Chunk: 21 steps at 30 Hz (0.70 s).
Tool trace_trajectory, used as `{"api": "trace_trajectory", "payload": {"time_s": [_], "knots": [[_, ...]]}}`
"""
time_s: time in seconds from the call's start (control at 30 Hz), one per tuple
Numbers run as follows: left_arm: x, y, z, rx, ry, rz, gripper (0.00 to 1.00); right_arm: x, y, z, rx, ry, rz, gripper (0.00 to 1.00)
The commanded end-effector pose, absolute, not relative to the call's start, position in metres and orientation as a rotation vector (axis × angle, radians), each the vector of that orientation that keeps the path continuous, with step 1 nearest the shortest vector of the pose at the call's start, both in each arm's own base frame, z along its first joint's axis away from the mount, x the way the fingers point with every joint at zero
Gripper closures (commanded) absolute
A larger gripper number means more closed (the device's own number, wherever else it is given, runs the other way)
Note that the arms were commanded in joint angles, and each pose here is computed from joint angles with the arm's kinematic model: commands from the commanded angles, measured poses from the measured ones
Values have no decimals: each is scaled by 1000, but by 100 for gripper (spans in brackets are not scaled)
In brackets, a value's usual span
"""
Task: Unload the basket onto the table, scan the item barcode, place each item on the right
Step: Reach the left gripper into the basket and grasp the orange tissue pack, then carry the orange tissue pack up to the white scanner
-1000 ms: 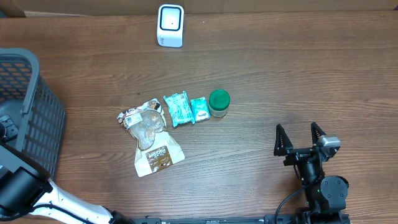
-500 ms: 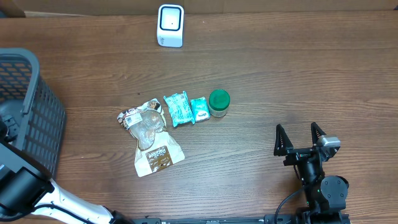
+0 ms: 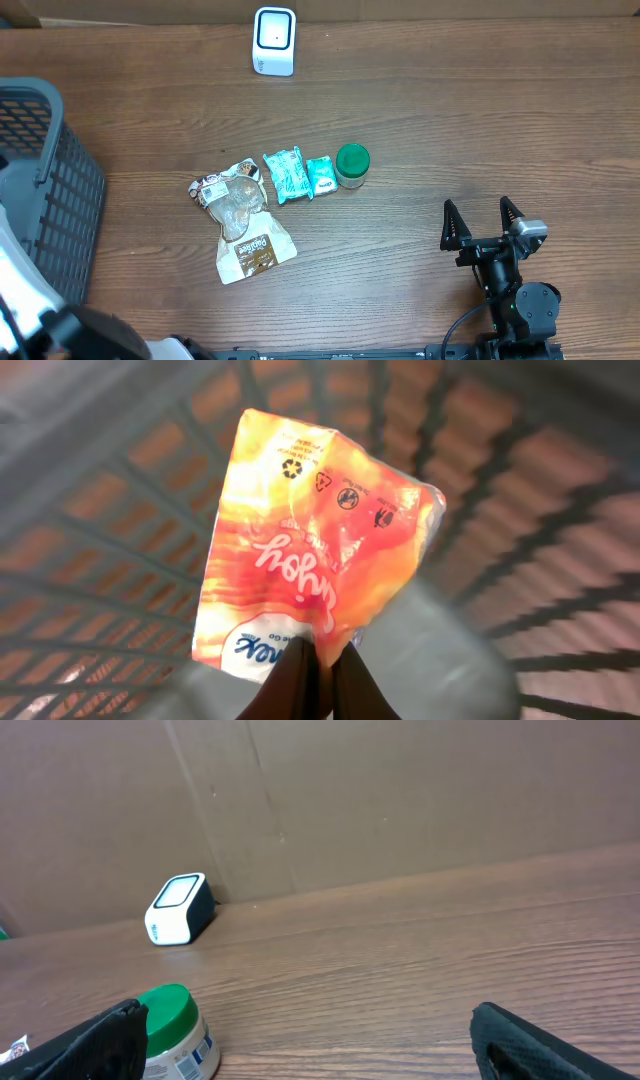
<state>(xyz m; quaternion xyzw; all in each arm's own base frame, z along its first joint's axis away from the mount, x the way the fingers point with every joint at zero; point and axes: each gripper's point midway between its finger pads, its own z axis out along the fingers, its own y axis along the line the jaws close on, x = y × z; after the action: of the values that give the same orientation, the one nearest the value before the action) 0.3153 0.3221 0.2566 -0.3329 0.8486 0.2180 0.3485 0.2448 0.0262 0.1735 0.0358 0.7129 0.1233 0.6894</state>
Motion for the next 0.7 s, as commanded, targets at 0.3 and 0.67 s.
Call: {"api": "trace_trajectory", "payload": {"time_s": [0.3,0.67], "knots": [[331,166,349,-519,2100,375,96,245,25,171,79,1595,265,0],[341,13,285,-82,2440,182,96,245,25,171,79,1595,265,0]]}}
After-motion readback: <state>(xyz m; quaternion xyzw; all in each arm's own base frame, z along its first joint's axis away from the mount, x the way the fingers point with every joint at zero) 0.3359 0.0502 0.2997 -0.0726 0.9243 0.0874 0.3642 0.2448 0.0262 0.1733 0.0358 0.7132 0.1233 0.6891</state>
